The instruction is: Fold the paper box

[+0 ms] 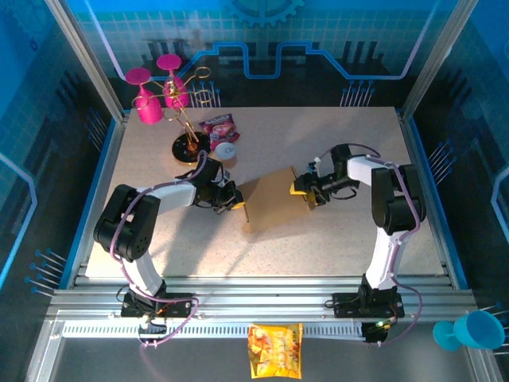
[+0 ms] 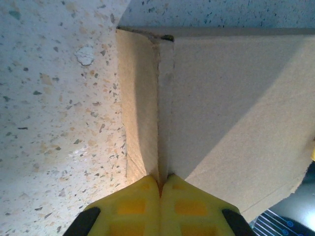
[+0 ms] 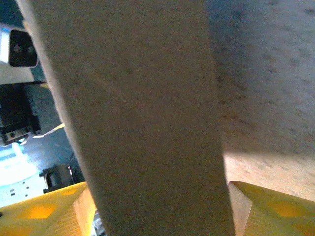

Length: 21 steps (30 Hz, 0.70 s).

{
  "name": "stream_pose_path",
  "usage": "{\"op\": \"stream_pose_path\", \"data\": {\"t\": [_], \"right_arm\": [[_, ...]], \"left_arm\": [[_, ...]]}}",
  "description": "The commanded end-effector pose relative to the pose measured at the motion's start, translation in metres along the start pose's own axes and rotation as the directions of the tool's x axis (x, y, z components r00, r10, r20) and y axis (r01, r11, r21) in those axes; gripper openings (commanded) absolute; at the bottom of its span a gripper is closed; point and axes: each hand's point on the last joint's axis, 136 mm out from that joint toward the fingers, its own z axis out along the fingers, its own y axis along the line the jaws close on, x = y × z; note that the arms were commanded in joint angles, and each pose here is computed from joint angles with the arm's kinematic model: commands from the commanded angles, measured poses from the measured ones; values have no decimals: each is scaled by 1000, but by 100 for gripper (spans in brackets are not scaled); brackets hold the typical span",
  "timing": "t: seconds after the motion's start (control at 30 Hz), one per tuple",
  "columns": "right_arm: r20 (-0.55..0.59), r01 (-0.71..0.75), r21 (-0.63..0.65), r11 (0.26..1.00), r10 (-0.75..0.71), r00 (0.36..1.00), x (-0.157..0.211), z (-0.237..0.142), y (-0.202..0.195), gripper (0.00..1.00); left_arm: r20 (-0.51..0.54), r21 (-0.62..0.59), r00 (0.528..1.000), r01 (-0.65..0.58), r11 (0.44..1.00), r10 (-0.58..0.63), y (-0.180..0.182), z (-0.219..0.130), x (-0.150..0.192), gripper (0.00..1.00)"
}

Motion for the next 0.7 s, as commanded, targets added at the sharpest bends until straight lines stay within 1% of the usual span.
{"op": "stream_pose_path", "data": {"t": [0.0, 0.1, 0.2, 0.23, 0.3, 0.37, 0.47, 0.5, 0.6, 0.67], "right_arm": [[-31, 39, -77, 996, -42, 999, -5, 9, 15, 70], [-45, 42, -97, 994, -47, 998, -5, 13, 22, 66], [-56, 43, -115, 992, -50, 997, -3, 16, 30, 60], [-59, 40, -124, 992, -48, 997, -1, 17, 33, 58], [-53, 20, -137, 990, -27, 998, -1, 16, 35, 53], [-47, -22, -160, 987, 15, 999, -1, 15, 38, 48], [-64, -103, -158, 982, 94, 994, 4, 14, 38, 36], [-79, -142, -151, 978, 131, 988, 6, 14, 37, 34], [-109, -253, -148, 956, 239, 965, 10, 12, 35, 33], [-123, -336, -150, 930, 320, 940, 12, 9, 34, 31]], "left_arm": [[-49, -173, 996, 66, 983, -75, 53, 6, 15, 4], [-45, -173, 996, 66, 983, -75, 52, 6, 13, 4], [-28, -159, 997, 64, 985, -70, 47, 4, 9, 5], [-16, -148, 998, 63, 987, -66, 42, 2, 6, 9], [17, -115, 998, 55, 992, -54, 30, -6, 1, 18], [62, -76, 997, 42, 996, -38, 13, -18, -6, 25], [157, -3, 987, 30, 1000, -29, -12, -43, -18, 42], [190, 28, 981, 30, 999, -35, -19, -52, -22, 48], [271, 130, 958, 60, 990, -94, -32, -76, -34, 61], [285, 178, 945, 115, 977, -163, -30, -85, -37, 65]]}}
